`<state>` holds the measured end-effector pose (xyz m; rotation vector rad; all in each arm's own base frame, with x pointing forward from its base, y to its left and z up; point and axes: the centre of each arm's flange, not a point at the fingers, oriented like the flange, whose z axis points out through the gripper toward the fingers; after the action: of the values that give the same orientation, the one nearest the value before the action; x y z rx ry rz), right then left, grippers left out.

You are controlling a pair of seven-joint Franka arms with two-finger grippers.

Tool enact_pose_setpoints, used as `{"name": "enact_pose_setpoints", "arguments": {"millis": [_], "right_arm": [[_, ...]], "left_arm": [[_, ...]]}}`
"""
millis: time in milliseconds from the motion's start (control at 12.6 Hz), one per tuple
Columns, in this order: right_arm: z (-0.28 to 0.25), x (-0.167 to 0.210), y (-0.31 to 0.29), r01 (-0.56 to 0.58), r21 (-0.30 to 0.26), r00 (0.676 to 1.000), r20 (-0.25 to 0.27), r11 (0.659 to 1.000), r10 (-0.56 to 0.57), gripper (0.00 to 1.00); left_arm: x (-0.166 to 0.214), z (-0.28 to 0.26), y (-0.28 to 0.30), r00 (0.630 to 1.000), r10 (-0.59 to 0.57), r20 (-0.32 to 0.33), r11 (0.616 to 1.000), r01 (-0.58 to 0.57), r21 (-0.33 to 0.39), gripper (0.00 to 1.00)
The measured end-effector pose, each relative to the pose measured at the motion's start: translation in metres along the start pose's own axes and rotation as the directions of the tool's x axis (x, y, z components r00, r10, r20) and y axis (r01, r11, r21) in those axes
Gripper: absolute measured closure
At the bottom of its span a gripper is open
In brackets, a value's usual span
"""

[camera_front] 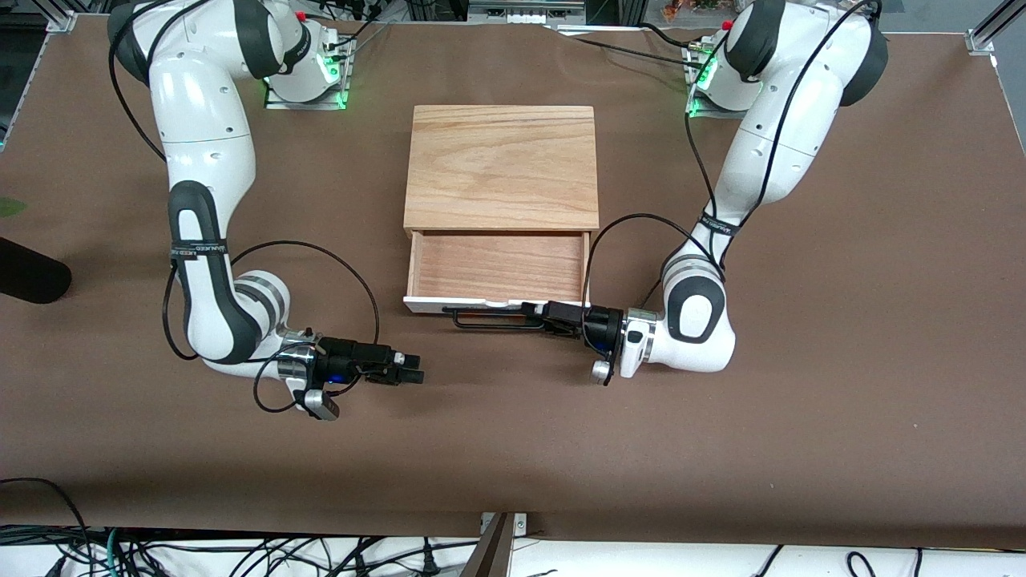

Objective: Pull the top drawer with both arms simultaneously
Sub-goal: 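Pull the drawer handle outward with both grippers together, then open both grippers and draw them back from the handle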

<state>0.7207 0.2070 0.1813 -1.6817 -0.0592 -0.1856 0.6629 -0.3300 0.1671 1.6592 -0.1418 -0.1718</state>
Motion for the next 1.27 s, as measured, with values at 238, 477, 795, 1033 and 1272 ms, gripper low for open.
{"name": "enact_pose_setpoints", "arguments": {"millis": [238, 477, 795, 1033, 1272], "right_arm": [[-0.040, 0.021, -0.009, -0.019, -0.132, 0.999, 0.025, 0.991, 0.022, 0.00], [-0.062, 0.048, -0.052, -0.086, -0.264, 0.994, 0.046, 0.961, 0.102, 0.00], [-0.069, 0.061, -0.087, -0.255, -0.425, 0.958, 0.012, 0.869, 0.287, 0.00], [-0.079, 0.064, -0.116, -0.266, -0.584, 0.945, -0.002, 0.767, 0.327, 0.00], [-0.103, 0.059, -0.155, -0.174, -0.760, 0.946, 0.047, 0.626, 0.320, 0.00]], "left_arm": [[0.003, -0.011, -0.001, 1.000, 0.024, 0.014, 0.998, -0.025, 0.050, 0.00], [0.014, -0.047, 0.018, 0.997, 0.074, 0.025, 0.989, -0.077, 0.130, 0.00], [0.017, -0.075, 0.107, 0.993, 0.057, 0.105, 0.965, -0.082, 0.251, 0.00], [0.016, -0.114, 0.147, 0.978, 0.103, 0.179, 0.907, -0.167, 0.387, 0.00], [0.008, -0.145, 0.187, 0.955, 0.127, 0.269, 0.802, -0.258, 0.538, 0.00]]}}
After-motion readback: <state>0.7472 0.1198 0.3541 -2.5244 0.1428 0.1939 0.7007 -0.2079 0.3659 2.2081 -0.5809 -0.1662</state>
